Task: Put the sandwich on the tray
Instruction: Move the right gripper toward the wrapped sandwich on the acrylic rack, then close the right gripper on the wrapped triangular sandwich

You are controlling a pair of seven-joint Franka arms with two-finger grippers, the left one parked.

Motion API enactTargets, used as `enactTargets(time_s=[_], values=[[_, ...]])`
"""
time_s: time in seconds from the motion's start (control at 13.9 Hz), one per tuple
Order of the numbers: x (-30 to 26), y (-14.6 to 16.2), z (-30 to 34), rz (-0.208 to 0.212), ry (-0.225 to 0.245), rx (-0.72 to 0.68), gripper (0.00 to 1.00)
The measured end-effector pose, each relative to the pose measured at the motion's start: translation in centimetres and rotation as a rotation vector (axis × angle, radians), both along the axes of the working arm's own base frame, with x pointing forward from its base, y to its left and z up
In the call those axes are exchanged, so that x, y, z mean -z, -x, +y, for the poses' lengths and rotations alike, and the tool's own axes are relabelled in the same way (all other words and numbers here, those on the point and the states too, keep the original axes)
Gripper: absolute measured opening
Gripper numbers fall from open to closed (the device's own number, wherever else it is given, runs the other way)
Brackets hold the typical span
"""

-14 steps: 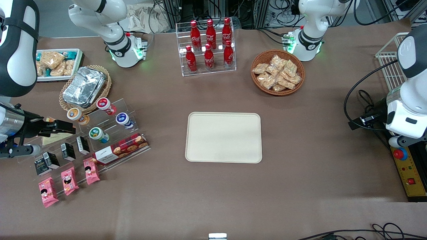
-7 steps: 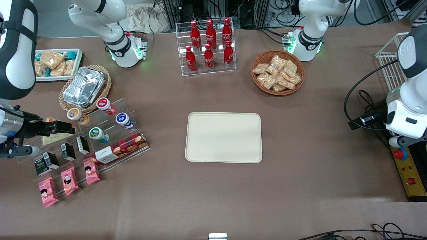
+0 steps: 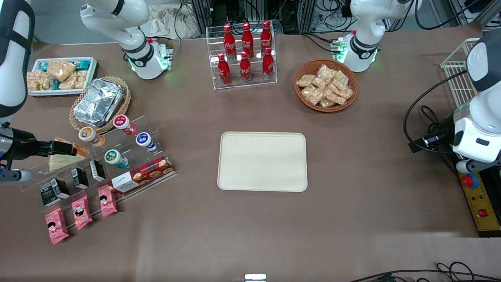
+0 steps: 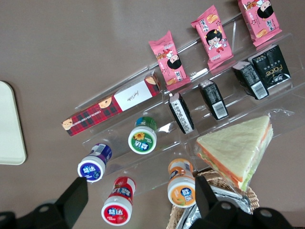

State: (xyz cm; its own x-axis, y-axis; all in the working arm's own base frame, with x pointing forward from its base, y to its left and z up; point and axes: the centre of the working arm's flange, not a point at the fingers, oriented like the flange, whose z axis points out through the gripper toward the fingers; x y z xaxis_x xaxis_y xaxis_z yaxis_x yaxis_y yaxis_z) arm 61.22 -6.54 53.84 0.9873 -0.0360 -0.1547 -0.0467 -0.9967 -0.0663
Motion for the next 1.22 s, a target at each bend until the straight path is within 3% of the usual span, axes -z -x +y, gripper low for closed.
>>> enactTargets(time_s=[0.29,0.5,0.72,0.86,1.22], values=[[-2.1,1.1,-1.5,-0.015,0.075,0.026,1.0],[-1.8,2.5,-3.4,-0.019,0.071,0.069,1.0],[-0.3,4.0,-4.2,-0.065,0.07,0.099,1.0],[0.3,5.0,-4.4,-0.061,0.067,0.116,1.0],[0.8,5.6,-5.0,-0.036,0.111,0.352,1.0]])
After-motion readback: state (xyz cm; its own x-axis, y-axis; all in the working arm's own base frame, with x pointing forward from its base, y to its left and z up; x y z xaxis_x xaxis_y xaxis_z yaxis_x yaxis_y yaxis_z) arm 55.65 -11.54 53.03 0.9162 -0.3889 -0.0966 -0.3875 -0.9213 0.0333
